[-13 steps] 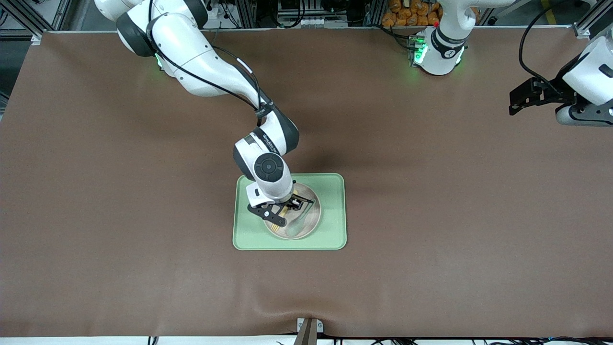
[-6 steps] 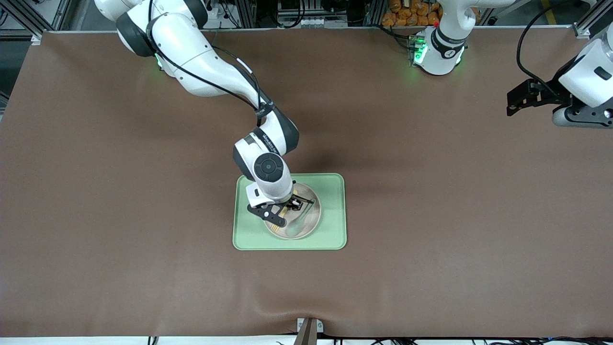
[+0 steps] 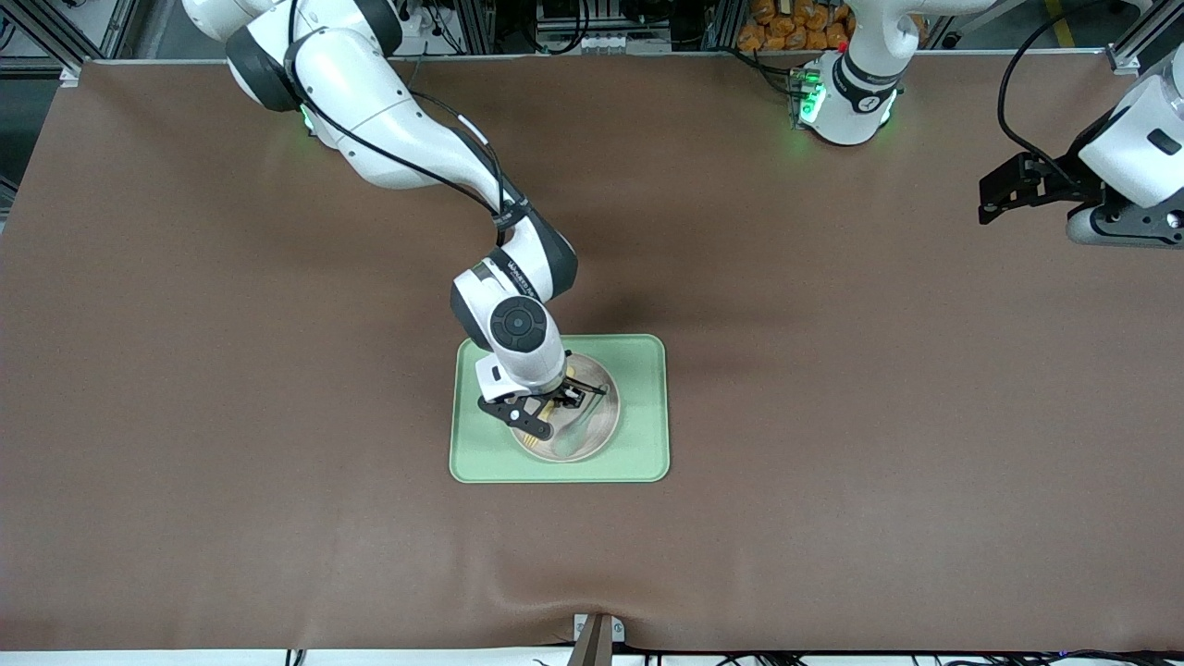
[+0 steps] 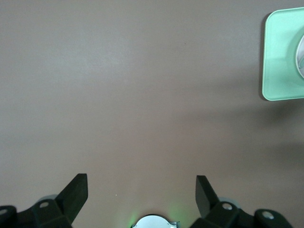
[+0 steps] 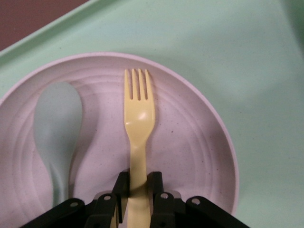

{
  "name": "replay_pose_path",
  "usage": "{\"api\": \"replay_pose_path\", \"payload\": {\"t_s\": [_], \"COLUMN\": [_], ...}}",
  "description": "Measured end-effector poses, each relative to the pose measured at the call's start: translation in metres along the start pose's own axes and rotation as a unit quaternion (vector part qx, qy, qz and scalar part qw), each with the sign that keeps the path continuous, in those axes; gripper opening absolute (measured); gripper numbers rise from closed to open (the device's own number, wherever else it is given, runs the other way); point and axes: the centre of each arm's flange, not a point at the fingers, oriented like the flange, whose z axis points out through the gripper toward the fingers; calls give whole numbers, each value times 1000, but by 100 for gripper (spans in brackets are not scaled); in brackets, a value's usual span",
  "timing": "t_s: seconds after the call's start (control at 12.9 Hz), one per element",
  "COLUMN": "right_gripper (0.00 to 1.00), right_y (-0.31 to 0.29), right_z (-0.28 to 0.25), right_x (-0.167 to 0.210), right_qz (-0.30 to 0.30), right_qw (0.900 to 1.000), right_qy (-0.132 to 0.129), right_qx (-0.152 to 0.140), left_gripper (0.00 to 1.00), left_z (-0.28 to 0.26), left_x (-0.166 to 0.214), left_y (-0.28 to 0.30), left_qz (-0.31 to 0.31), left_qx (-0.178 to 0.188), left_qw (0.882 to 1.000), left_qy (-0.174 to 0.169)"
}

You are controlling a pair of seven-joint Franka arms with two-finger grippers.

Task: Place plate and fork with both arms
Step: 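Close the right gripper on the yellow fork handle, then carry the fork off the plate onto the tray with the right gripper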

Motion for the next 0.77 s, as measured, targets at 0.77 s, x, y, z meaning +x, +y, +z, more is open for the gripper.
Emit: {"api": "replay_pose_path", "payload": {"t_s": [0.77], "right_gripper": [18], "right_y": [-9], "right_z": [-37], "right_x": [12], "right_qz": [5], "right_qw": [1000], "right_qy": [-4], "right_qx": [-8], "left_gripper": [100], "left_z": [2], "left_x": [1], "left_y": [1], "left_qz": [1], "left_qx": [0], "left_qw": [1000], "left_qy": [-1]}}
